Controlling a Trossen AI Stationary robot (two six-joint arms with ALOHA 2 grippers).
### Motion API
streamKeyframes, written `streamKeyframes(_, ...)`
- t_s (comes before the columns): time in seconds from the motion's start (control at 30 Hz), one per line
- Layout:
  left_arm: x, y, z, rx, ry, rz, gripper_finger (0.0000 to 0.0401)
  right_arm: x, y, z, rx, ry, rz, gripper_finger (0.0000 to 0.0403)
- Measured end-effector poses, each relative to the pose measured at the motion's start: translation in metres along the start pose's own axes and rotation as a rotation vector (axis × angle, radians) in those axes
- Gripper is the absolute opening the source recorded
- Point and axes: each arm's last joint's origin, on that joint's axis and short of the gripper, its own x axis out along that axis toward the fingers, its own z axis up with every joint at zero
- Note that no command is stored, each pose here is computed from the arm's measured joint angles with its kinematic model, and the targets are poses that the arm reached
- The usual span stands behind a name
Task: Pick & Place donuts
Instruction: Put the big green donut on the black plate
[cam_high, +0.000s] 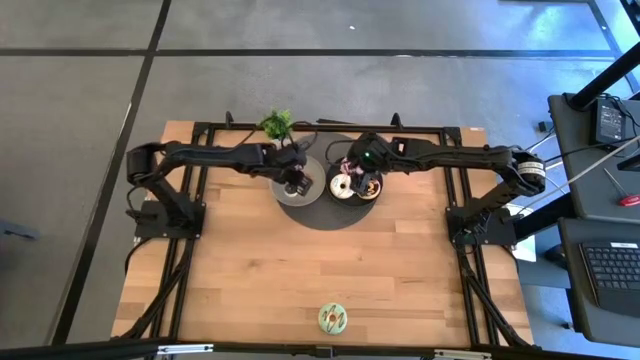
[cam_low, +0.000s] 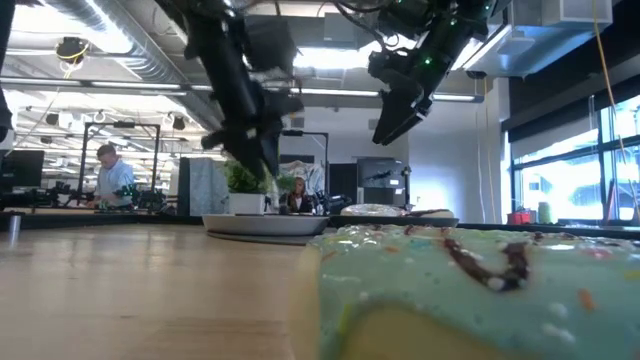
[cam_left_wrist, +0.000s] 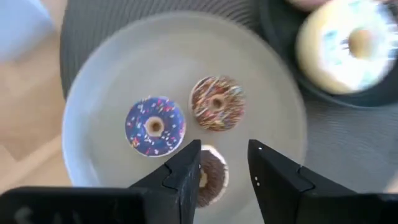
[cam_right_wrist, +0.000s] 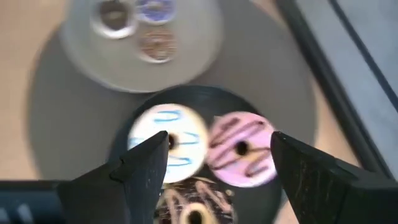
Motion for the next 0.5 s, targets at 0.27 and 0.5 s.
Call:
streamKeyframes(0.27,-0.058,-0.017,-0.014,0.167,-0.007,-0.280,0.0128,-0.007,0.034,0.000,-0.115,-0.020,0.189,0.0283)
streamKeyframes(0.5,-0.089,-0.024,-0.056,0.370,-0.070,-0.383,0.0128,-0.026,0.094,-0.005,-0.302,-0.089,0.488,0.0283)
